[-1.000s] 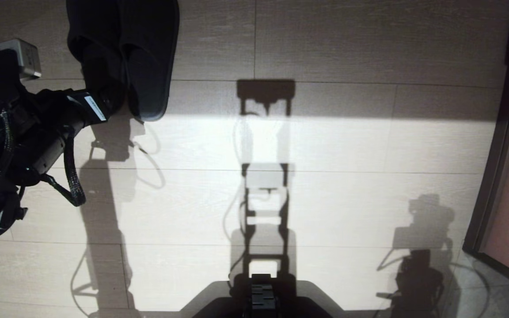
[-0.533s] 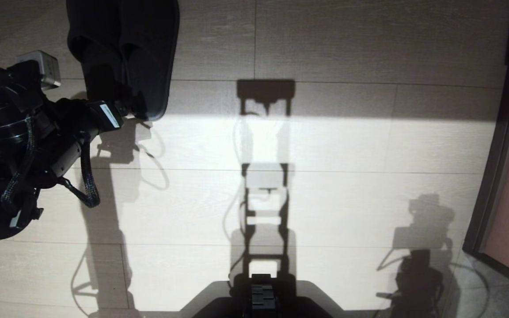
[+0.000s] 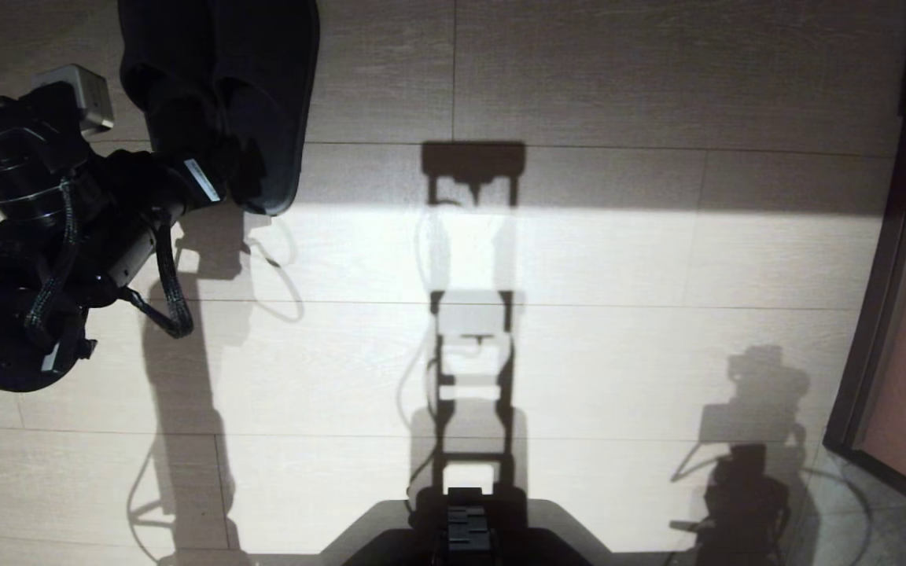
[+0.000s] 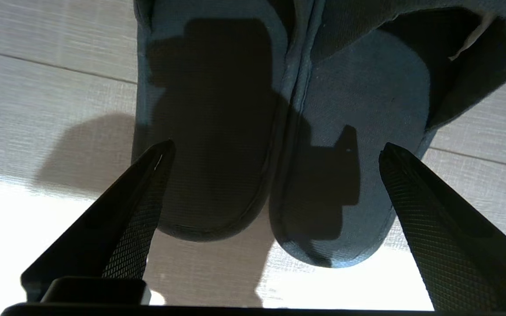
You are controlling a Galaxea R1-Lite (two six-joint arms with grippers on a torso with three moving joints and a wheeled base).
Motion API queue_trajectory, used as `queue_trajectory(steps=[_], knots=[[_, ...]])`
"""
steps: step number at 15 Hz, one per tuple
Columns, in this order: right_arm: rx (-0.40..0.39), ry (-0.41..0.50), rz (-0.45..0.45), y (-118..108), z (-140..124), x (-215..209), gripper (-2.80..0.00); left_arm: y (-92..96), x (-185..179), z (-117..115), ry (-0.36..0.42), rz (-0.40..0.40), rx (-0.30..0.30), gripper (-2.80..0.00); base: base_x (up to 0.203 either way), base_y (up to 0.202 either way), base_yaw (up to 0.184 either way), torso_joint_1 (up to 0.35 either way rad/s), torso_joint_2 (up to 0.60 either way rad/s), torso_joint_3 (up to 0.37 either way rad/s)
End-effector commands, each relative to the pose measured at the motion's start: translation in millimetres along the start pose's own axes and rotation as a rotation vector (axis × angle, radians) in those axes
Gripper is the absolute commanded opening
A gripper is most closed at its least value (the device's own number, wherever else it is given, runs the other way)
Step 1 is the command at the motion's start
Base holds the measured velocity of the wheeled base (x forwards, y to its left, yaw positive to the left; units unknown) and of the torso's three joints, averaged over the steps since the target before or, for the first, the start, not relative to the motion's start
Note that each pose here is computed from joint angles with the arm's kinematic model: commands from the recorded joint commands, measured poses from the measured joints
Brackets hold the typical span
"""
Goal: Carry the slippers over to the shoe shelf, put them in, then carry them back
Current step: Pick up the slippers on the floor
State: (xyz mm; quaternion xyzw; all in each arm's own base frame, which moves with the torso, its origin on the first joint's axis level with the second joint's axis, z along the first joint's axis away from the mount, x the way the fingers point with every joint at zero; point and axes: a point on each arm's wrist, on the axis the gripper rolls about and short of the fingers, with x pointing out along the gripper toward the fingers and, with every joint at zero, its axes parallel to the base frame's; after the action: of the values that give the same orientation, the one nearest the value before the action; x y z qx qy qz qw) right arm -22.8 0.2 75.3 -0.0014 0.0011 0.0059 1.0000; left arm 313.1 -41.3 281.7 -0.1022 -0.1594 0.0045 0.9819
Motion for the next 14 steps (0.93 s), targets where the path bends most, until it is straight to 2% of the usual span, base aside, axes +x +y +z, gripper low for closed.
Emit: queue_trajectory(steps=[1, 3, 6, 8, 12, 14], knots=[[0.000, -0.002, -0.001, 0.0, 0.0, -0.1, -2.80, -1.2, 8.8, -3.7, -0.007, 0.000, -0.003, 0.00, 0.000, 0.000, 0.000, 0.000, 0.00, 0.000], [0.000, -0.002, 0.000, 0.0, 0.0, -0.1, -2.80, -2.6, 27.4, -16.0, -0.003, 0.002, -0.002, 0.00, 0.000, 0.000, 0.000, 0.000, 0.00, 0.000], [0.000, -0.002, -0.001, 0.0, 0.0, -0.1, -2.80, -3.5, 35.3, -15.9, -0.020, 0.002, -0.004, 0.00, 0.000, 0.000, 0.000, 0.000, 0.00, 0.000], [0.000, -0.002, -0.001, 0.0, 0.0, -0.1, -2.80, -7.3, 44.0, 0.7, -0.094, 0.009, -0.017, 0.00, 0.000, 0.000, 0.000, 0.000, 0.00, 0.000], [0.000, -0.002, -0.001, 0.0, 0.0, -0.1, -2.80, -9.2, 47.3, 10.9, -0.137, 0.012, -0.033, 0.00, 0.000, 0.000, 0.000, 0.000, 0.00, 0.000], [0.000, -0.002, -0.001, 0.0, 0.0, -0.1, -2.80, -8.1, 48.6, 28.5, -0.196, 0.030, -0.043, 0.00, 0.000, 0.000, 0.000, 0.000, 0.00, 0.000]])
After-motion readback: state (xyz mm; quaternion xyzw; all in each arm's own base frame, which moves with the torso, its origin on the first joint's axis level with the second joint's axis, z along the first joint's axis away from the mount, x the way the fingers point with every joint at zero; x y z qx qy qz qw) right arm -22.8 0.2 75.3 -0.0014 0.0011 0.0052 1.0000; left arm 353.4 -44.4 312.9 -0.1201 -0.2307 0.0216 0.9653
